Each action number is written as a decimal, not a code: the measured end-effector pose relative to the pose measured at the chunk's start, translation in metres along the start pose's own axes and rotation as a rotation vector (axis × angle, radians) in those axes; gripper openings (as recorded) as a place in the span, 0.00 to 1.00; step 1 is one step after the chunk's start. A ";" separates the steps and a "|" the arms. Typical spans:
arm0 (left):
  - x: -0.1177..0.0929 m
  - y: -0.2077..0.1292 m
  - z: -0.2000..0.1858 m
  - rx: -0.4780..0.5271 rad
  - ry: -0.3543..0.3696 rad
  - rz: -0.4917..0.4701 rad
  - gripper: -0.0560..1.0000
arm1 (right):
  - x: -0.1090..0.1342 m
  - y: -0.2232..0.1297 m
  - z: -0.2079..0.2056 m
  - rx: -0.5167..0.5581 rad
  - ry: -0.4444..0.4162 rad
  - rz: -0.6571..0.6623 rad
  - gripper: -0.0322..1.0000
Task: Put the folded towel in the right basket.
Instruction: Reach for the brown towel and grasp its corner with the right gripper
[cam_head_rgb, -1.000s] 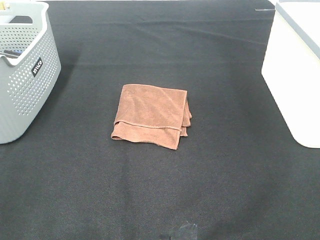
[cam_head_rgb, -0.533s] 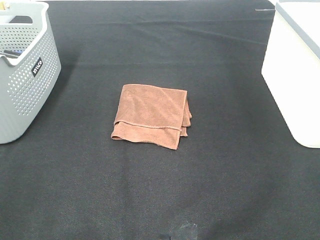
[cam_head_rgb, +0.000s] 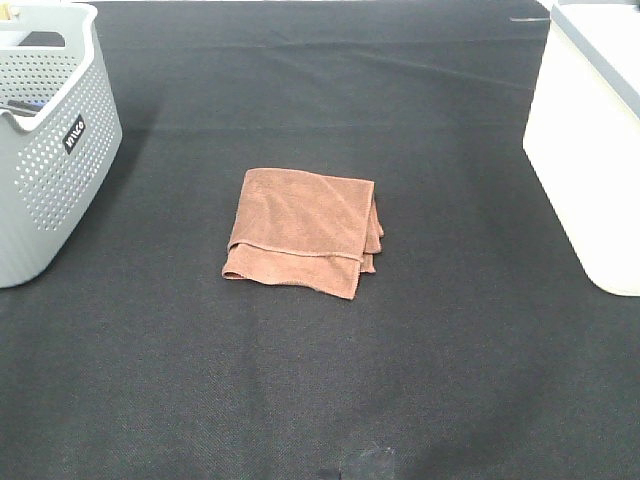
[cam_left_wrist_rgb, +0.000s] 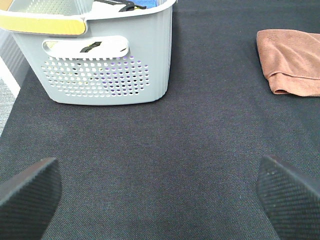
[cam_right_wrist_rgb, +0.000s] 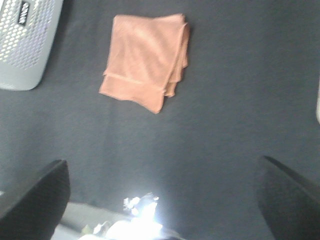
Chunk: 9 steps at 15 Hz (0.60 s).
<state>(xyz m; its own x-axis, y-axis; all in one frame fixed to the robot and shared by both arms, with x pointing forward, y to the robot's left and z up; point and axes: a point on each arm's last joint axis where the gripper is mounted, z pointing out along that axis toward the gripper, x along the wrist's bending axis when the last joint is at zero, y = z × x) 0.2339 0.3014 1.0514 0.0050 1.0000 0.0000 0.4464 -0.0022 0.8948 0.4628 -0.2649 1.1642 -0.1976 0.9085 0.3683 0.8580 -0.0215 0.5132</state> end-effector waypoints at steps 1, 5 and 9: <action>0.000 0.000 0.000 0.000 0.000 0.000 0.99 | -0.003 0.007 0.020 0.051 0.013 0.006 0.96; 0.000 0.000 0.000 0.000 0.000 0.000 0.99 | 0.008 0.027 0.148 0.186 0.097 0.031 0.96; 0.000 0.000 0.000 0.000 0.000 0.000 0.99 | -0.018 0.020 0.259 0.311 0.096 0.111 0.96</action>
<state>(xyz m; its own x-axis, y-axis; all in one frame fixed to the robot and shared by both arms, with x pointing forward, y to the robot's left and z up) 0.2339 0.3014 1.0514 0.0050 1.0000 0.0000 0.4464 -0.0022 0.8948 0.6064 -0.1736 0.9672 -0.1257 0.8640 0.4876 0.9774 0.0238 0.2099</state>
